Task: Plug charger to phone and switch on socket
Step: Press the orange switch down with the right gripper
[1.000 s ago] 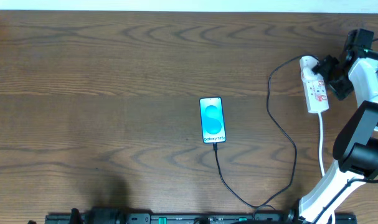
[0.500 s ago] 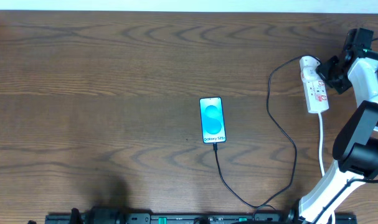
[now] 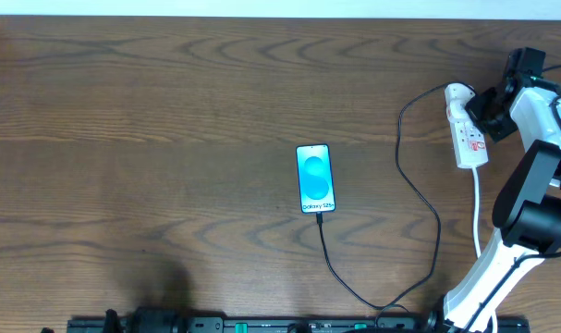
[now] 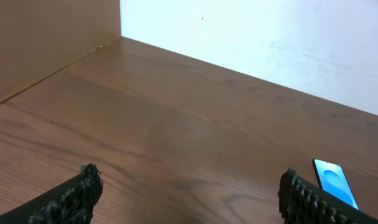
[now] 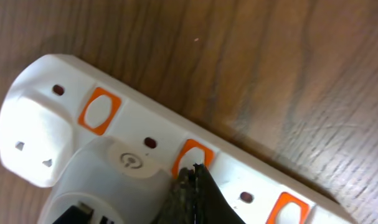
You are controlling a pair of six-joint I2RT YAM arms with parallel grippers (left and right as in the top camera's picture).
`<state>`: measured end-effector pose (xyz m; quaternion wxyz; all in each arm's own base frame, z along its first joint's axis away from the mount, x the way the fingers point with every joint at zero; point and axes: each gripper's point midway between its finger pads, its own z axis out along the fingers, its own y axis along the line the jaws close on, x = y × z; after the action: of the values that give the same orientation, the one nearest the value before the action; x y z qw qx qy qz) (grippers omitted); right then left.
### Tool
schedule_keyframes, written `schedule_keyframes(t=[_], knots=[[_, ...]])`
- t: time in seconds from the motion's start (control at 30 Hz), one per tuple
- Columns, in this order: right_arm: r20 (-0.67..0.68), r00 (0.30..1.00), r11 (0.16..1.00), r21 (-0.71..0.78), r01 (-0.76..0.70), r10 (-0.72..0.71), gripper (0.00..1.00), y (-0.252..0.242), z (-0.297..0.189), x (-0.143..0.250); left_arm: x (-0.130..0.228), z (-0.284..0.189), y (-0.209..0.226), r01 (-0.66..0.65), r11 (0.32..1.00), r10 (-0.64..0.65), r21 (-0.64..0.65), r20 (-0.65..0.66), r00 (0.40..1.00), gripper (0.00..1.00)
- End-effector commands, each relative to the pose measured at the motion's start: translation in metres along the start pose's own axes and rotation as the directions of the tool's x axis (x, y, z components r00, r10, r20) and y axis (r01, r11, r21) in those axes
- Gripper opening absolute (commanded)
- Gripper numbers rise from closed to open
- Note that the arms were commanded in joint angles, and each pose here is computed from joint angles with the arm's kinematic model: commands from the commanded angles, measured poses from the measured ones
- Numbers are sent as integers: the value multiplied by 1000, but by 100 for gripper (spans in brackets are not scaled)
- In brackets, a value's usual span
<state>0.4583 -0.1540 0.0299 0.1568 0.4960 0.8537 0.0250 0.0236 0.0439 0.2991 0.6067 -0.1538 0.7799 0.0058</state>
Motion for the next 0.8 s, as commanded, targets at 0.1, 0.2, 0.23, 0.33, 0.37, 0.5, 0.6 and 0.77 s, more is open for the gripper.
schedule_keyframes(t=[0.1, 0.2, 0.23, 0.33, 0.37, 0.5, 0.6, 0.77], knots=[[-17, 999, 999, -36, -30, 30, 1, 2, 0, -2, -1, -2, 2, -3, 1000, 3, -10, 9, 1000, 92], [-10, 999, 999, -38, -37, 37, 1, 0, 1, -6, -1, -2, 2, -3, 1000, 3, -10, 9, 1000, 92], [-8, 999, 999, -38, -39, 38, 1, 0, 1, -7, -1, -2, 2, -3, 1000, 3, -10, 9, 1000, 92], [8, 1000, 999, -50, -6, 6, 1, 2, 0, -11, -1, -2, 2, -3, 1000, 3, -10, 9, 1000, 92], [9, 1000, 999, -51, 2, -2, 1, 2, 0, -12, -1, -2, 2, -3, 1000, 3, -10, 9, 1000, 92], [-10, 1000, 999, -37, 20, -21, 1, 0, 2, -5, -1, -2, 2, -3, 1000, 3, -10, 9, 1000, 92], [-25, 999, 999, -29, 31, -32, 1, 2, 4, 2, -1, -2, 2, -3, 1000, 3, -10, 8, 1000, 92], [-36, 995, 996, -35, 88, -89, 1, 15, 5, 16, -1, -2, 2, -3, 1000, 3, -10, 9, 1000, 92]])
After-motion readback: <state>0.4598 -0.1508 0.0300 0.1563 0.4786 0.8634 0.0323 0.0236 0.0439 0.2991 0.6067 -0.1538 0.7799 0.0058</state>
